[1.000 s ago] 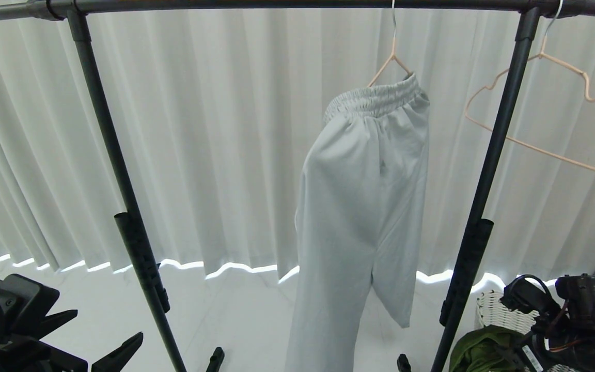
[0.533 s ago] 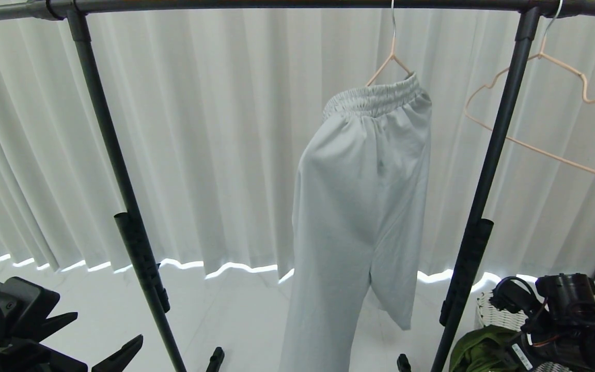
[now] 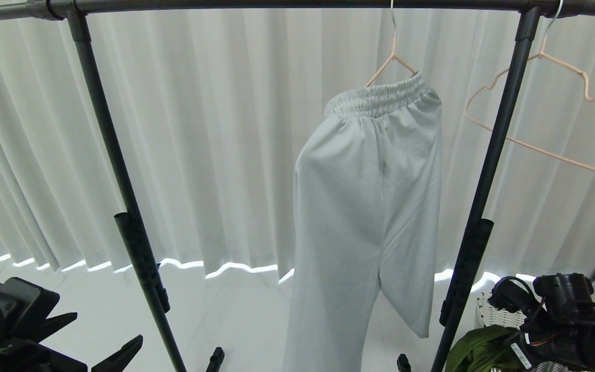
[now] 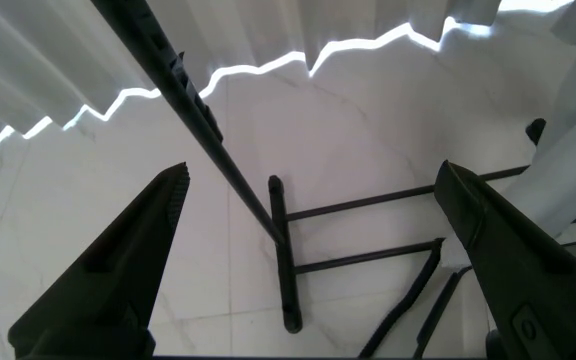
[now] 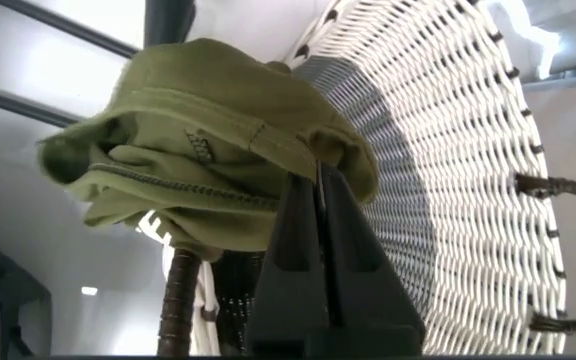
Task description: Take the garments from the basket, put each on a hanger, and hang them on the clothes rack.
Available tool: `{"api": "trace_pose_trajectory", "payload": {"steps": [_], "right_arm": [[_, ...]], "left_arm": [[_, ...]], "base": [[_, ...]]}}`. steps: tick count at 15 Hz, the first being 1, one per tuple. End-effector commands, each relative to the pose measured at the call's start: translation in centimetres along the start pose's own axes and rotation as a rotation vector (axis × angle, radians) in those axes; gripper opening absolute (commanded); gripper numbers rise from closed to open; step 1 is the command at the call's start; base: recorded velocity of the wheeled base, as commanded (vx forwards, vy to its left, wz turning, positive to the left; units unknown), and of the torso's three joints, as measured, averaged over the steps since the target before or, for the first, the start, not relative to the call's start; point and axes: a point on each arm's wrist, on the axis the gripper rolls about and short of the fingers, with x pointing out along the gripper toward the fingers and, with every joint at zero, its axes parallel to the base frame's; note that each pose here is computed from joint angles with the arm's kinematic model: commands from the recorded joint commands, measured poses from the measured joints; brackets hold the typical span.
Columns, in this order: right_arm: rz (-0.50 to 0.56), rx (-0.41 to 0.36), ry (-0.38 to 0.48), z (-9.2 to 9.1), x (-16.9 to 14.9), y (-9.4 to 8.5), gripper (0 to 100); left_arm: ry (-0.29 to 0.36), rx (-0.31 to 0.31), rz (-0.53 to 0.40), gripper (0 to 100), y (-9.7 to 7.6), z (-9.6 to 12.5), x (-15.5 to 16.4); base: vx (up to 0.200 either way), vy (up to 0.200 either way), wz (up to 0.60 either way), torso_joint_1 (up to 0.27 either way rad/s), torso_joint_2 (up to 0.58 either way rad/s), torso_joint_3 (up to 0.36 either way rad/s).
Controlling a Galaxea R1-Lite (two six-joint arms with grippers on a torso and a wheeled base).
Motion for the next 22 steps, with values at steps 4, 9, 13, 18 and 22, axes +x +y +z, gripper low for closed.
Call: {"api": "trace_pose_trajectory", "payload": {"steps": [4, 9, 13, 18, 22], "right_arm": [[-0.075, -0.049, -0.137, 2.4, -4.1, -0.4, 0], [-0.048, -0.093, -0.218, 7.7, -11.9, -1.7, 0], [-0.038, -0.108, -0.259, 9.6, -18.6, -3.0, 0], [-0.027, -0.131, -0.335, 9.0, -21.7, -2.6, 0], [0.003, -0.164, -0.361, 8.7, -22.2, -1.7, 0]], "left_arm": [[0.004, 0.023, -0.001, 100, -0.1, -0.3, -0.1], [-0.002, 0.035, 0.001, 100, -0.1, -0.6, -0.3], [-0.015, 0.037, 0.004, 100, -0.2, -0.9, -0.7], [-0.018, 0.092, 0.007, 100, -0.2, -0.9, -0.8], [-0.021, 0.094, 0.008, 100, -0.2, -0.9, -0.8]], "base": [[0.0, 0.0, 0.0, 0.0, 0.0, 0.0], [0.0, 0.0, 0.0, 0.0, 0.0, 0.0], [0.0, 0.0, 0.0, 0.0, 0.0, 0.0], [-0.04, 0.0, 0.0, 0.001, 0.0, 0.001], [-0.2, 0.0, 0.0, 0.0, 0.0, -0.001]]}}
